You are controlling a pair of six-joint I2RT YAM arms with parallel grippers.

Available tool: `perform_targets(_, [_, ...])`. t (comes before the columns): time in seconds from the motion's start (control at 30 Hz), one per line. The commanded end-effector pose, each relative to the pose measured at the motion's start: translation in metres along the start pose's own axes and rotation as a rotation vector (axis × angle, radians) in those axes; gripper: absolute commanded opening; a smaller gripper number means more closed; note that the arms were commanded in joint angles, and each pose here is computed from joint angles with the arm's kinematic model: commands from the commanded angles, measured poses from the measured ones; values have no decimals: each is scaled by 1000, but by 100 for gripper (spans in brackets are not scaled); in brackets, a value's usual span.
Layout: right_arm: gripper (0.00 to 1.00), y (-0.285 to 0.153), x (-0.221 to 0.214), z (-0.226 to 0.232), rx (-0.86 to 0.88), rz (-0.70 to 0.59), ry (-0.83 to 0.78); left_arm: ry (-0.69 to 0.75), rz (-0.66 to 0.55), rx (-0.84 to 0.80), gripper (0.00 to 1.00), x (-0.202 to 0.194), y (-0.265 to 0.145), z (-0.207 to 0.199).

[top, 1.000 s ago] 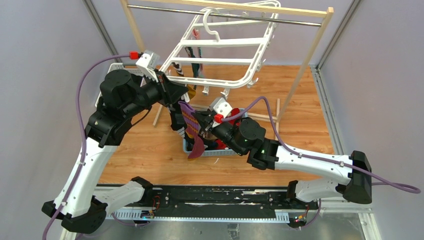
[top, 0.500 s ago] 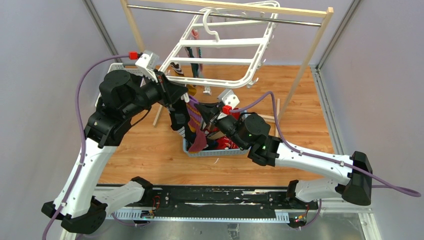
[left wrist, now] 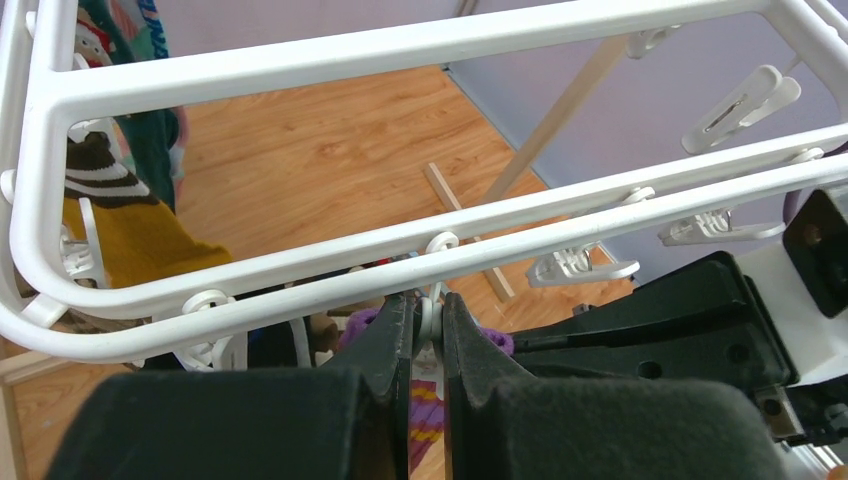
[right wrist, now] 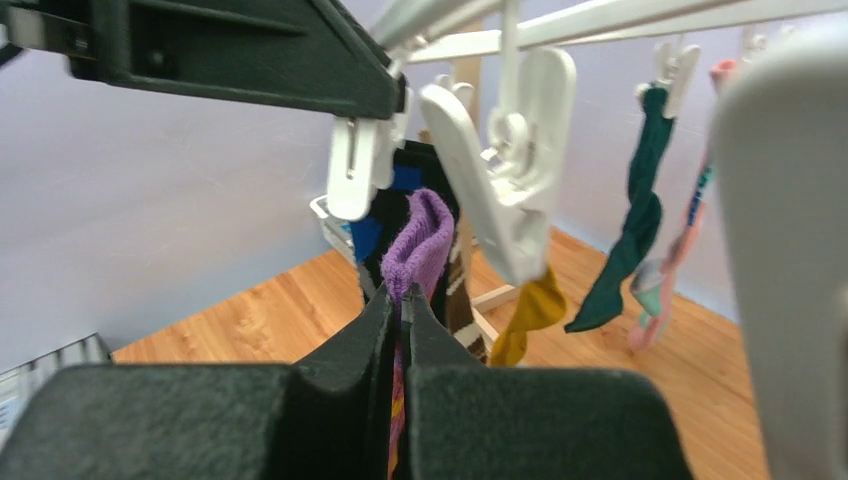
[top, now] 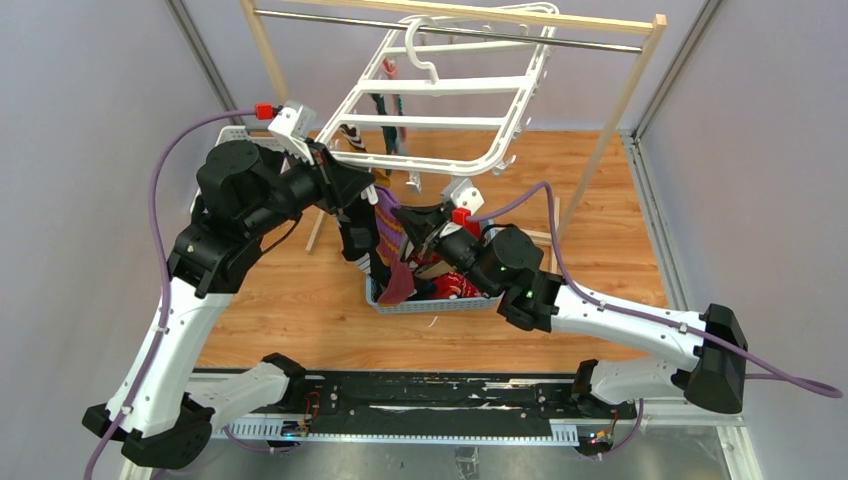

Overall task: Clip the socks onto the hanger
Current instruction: Clamp the sock onto the hanger.

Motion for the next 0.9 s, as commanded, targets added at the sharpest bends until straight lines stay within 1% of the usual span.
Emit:
perform_targets(0.0, [0,-4,4,-2,-83,-57,-16,-44,-5,16,0,-3,-7,0])
perform_targets(0.07, [0,-1,4,2,-76,-75,-22,-67,-2,9,0,-6,-6,-1])
perform_targets(0.2, [0,1,2,6,-60,-93,8,-58,7,-45,1,-9,-7,-7])
perform_targets(0.4, [0,-4,1,6,-131,-157,42,-67,-28,11,0,-3,-10,-2])
perform_targets(0.7, [0,7,-3,24,-191,-170,-9,-135,-50,35,1,-6,-8,0])
perform_targets(0.87, [0,11,1,31,-274,-199,-69,-139,-47,60,0,-8,-8,4])
Point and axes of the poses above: each gripper's point midway between its finger pads, its own y axis out along the fingers, its own z axis along the line the jaws close on, x = y × z, the point moved 5 cm from there along -y, back along the fingers, and after that the axes turned 4 degrees about y, right-handed, at the moved point
